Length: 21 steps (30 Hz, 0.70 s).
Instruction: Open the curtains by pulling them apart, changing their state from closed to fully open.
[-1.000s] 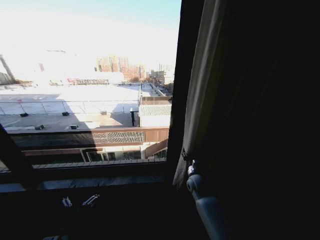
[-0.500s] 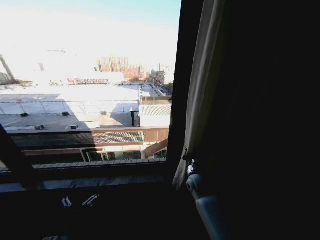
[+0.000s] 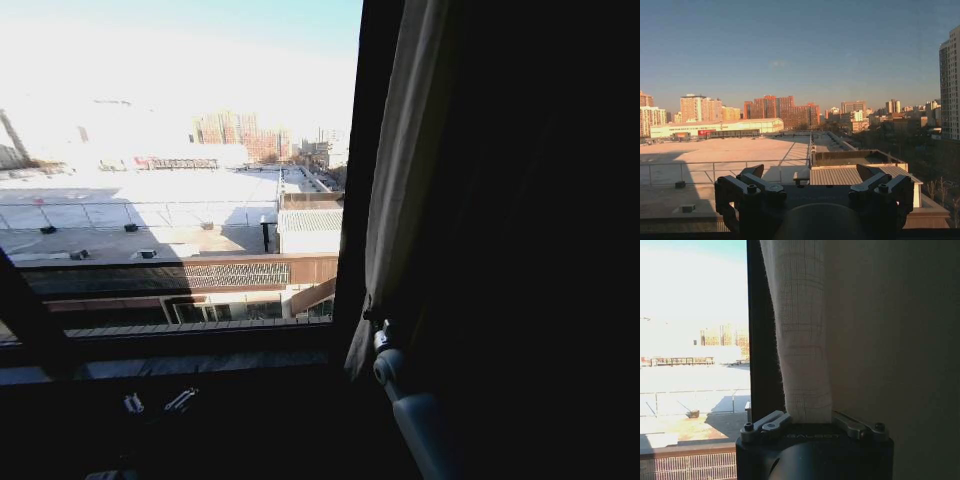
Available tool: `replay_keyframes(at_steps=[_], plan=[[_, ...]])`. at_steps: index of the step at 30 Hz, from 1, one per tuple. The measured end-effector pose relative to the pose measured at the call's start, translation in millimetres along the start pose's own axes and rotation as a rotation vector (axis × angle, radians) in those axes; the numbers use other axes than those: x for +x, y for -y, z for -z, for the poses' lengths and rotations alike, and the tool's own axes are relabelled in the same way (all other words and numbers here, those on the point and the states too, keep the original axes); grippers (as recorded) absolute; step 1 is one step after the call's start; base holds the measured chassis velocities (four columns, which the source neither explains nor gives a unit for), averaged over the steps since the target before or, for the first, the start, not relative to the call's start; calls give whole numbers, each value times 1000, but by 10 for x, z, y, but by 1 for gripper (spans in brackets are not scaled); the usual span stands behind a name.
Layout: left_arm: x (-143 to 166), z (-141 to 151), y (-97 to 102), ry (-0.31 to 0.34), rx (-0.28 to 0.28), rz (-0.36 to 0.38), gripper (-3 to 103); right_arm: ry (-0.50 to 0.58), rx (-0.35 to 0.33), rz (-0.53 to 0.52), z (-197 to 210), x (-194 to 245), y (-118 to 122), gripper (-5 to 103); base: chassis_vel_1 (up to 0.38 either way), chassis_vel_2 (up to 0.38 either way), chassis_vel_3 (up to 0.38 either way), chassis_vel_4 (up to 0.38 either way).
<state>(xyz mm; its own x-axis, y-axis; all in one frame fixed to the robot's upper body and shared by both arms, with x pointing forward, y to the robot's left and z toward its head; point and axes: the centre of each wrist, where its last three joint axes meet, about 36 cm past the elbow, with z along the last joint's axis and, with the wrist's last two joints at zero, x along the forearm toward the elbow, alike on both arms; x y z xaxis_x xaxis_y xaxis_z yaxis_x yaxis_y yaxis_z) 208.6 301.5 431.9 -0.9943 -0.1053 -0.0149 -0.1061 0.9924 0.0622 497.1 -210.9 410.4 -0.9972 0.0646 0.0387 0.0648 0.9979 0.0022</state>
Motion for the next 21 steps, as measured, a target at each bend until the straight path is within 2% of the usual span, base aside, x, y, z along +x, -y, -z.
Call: replay_keyframes(at_steps=[6,12,21], plan=[[-4,-11,-5,-1,2,1,100,-1,0,2,8,2,1,0,-36,-33,35,32],[-9,-25,-2,-3,5,1,100,-2,1,2,4,10,7,0,-138,-133,154,142],[-6,-44,-5,-4,5,3,100,-4,4,1,-27,27,27,0,-274,-256,266,247]])
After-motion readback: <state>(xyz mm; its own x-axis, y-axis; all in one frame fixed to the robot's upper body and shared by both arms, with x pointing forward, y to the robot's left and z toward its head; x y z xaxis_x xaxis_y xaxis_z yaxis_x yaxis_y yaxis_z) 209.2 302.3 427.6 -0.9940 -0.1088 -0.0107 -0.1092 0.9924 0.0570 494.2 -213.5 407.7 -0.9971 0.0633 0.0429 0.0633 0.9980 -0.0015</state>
